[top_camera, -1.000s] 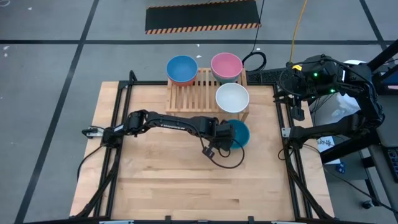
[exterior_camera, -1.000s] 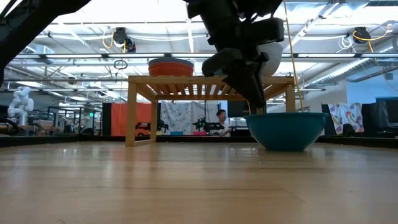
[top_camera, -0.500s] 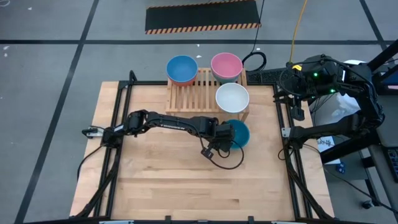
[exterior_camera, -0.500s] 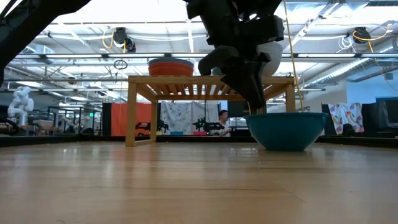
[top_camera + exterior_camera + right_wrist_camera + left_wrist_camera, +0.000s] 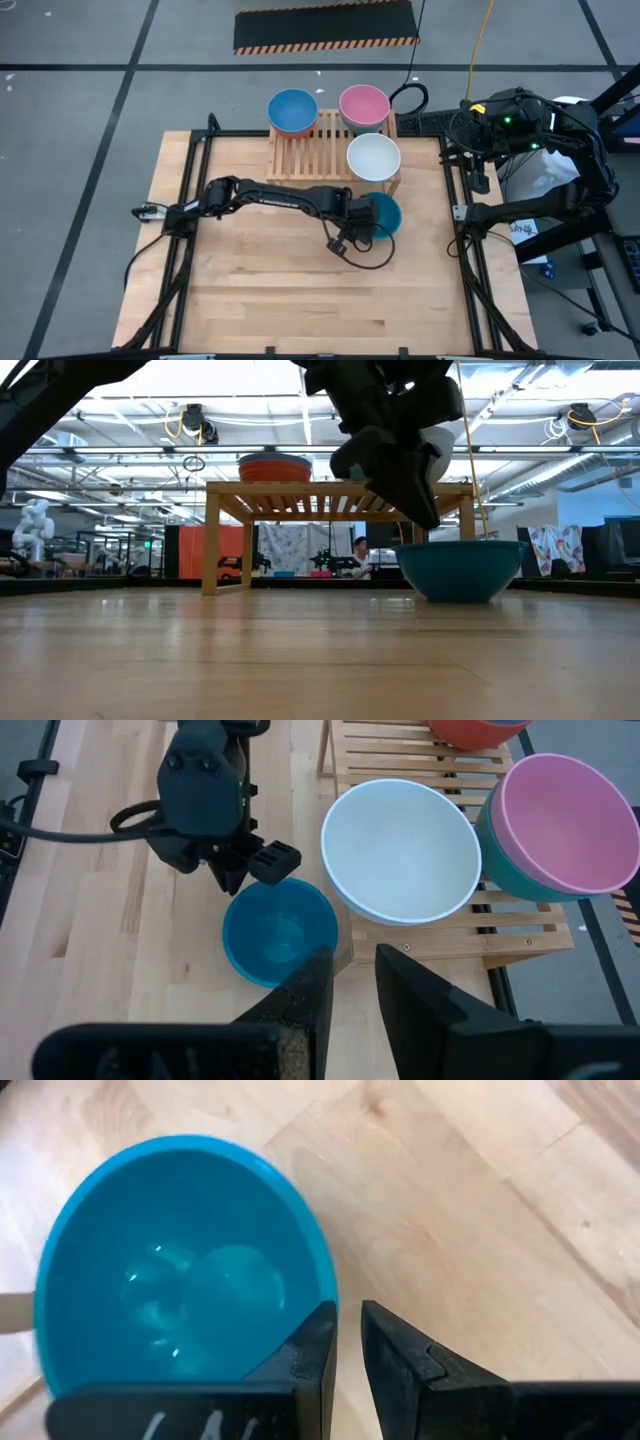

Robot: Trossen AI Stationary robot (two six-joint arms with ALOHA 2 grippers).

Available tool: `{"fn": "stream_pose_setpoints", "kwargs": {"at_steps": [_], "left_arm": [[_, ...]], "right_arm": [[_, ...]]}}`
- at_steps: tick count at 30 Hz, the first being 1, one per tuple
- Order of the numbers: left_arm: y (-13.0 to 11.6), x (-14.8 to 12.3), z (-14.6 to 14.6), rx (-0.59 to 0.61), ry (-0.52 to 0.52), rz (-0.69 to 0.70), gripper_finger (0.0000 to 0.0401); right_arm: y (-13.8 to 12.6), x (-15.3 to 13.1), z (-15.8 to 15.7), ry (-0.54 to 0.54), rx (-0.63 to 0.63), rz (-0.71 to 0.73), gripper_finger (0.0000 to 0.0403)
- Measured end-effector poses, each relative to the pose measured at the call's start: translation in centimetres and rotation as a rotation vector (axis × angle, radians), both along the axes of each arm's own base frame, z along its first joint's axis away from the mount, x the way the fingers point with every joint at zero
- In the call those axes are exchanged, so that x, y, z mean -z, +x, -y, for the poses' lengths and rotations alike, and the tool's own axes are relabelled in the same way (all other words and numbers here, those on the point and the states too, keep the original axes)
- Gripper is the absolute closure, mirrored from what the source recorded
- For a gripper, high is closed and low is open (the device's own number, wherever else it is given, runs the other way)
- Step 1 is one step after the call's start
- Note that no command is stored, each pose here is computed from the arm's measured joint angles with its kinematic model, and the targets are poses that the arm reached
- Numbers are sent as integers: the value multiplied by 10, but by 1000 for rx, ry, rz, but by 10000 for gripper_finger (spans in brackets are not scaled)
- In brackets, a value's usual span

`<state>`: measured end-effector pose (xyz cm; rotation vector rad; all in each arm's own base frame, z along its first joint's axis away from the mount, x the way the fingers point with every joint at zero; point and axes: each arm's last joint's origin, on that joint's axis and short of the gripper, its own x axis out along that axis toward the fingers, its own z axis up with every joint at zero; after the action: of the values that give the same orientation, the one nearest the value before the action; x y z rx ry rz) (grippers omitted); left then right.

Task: Place and stack bowls onto a shelf
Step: Put the dark blue bowl on the shelf

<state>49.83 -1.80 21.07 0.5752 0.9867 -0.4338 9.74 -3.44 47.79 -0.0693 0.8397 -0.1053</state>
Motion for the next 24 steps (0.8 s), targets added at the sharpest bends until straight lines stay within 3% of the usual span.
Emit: {"fn": "stream_pose_setpoints", "kwargs": {"at_steps": [6, 10, 18, 24], "left_arm": [[4, 21, 0, -4, -3, -45, 343], [5, 26, -1, -18, 63, -52, 343], [0, 1, 7, 1, 84, 3, 343], [0, -3, 9, 17, 72, 17, 343]], "right_arm": [[0, 0, 0, 0, 0, 0, 328], [0, 0, 0, 0, 0, 0, 328], [0, 0, 0, 0, 0, 0, 328], [0, 0, 0, 0, 0, 0, 328]]}}
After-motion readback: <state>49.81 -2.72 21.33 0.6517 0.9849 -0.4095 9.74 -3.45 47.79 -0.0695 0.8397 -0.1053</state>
